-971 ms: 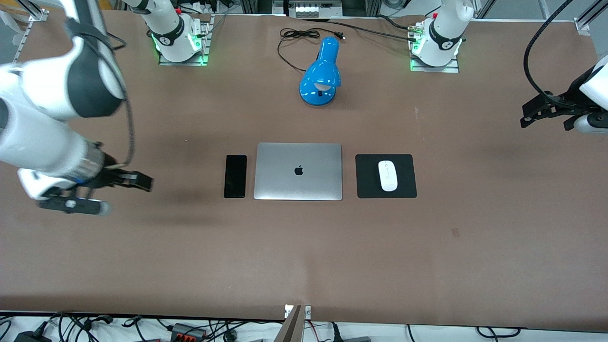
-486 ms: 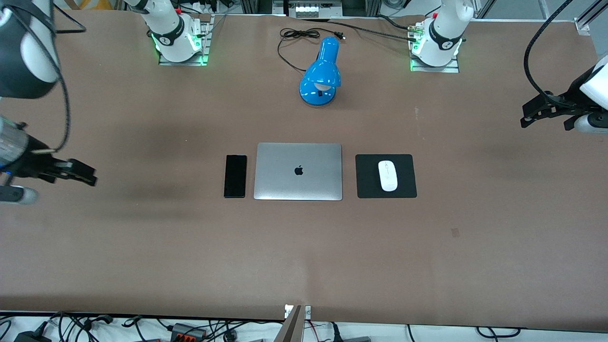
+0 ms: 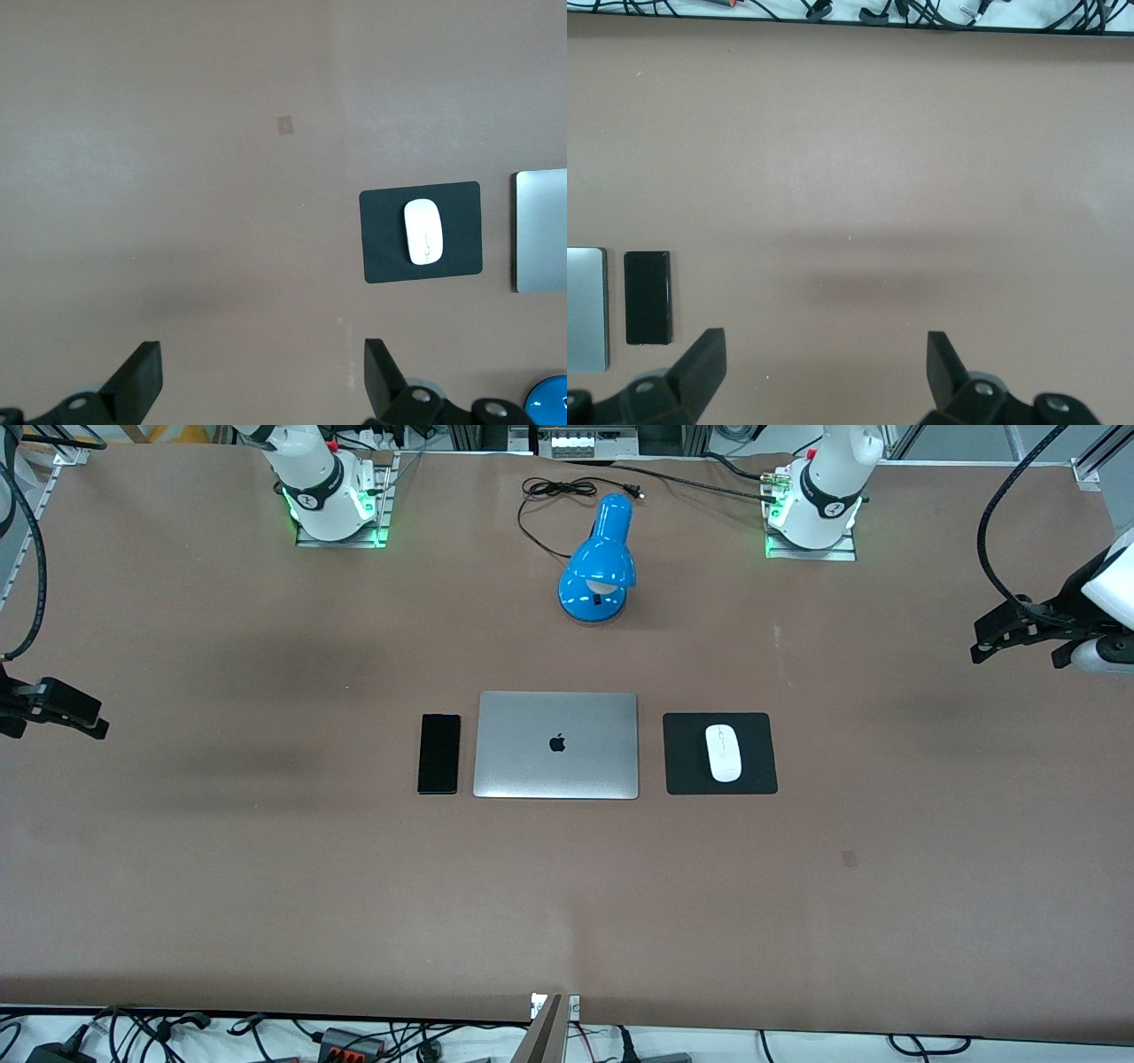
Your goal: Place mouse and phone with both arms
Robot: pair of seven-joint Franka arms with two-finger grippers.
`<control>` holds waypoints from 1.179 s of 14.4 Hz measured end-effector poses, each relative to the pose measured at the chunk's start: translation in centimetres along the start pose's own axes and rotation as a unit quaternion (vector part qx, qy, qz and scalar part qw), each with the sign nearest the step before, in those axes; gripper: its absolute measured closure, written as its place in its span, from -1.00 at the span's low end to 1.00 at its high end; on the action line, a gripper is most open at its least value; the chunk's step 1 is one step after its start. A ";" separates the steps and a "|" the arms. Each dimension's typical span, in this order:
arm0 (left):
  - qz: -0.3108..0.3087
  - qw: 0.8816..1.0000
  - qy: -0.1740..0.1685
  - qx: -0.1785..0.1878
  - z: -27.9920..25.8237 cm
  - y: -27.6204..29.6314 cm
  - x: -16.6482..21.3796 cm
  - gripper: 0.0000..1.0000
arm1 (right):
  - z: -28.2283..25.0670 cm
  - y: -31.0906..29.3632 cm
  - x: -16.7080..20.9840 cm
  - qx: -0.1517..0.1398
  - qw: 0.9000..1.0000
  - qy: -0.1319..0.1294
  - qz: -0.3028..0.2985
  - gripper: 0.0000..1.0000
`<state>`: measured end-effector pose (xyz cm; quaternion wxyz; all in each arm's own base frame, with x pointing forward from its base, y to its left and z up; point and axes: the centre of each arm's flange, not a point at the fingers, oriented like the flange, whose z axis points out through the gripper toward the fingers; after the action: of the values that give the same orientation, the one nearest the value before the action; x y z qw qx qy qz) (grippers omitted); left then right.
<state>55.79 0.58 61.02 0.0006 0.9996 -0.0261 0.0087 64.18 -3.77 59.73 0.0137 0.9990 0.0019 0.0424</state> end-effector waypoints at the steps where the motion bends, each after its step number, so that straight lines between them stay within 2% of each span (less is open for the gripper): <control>1: 0.000 1.000 0.000 0.000 0.0 0.1 0.0 -1.00 | -0.1 0.0 -0.5 0.001 1.000 -0.003 0.000 -1.00; 6: 0.001 1.000 0.000 0.000 0.0 0.2 0.0 -1.00 | 0.0 -0.1 -5.2 0.005 1.000 -0.023 0.014 -1.00; 11: 0.001 1.000 0.000 0.000 0.0 0.2 0.0 -1.00 | 1.1 -0.2 -7.7 0.006 1.000 -0.010 0.002 -1.00; 17: 0.001 1.000 0.000 0.000 0.0 0.2 0.0 -1.00 | 0.4 0.0 -9.0 0.007 1.000 -0.014 0.000 -1.00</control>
<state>55.80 0.42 61.05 0.0006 0.9996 -0.0273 0.0090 55.22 -3.85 58.60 0.0070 0.9996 0.0019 0.0280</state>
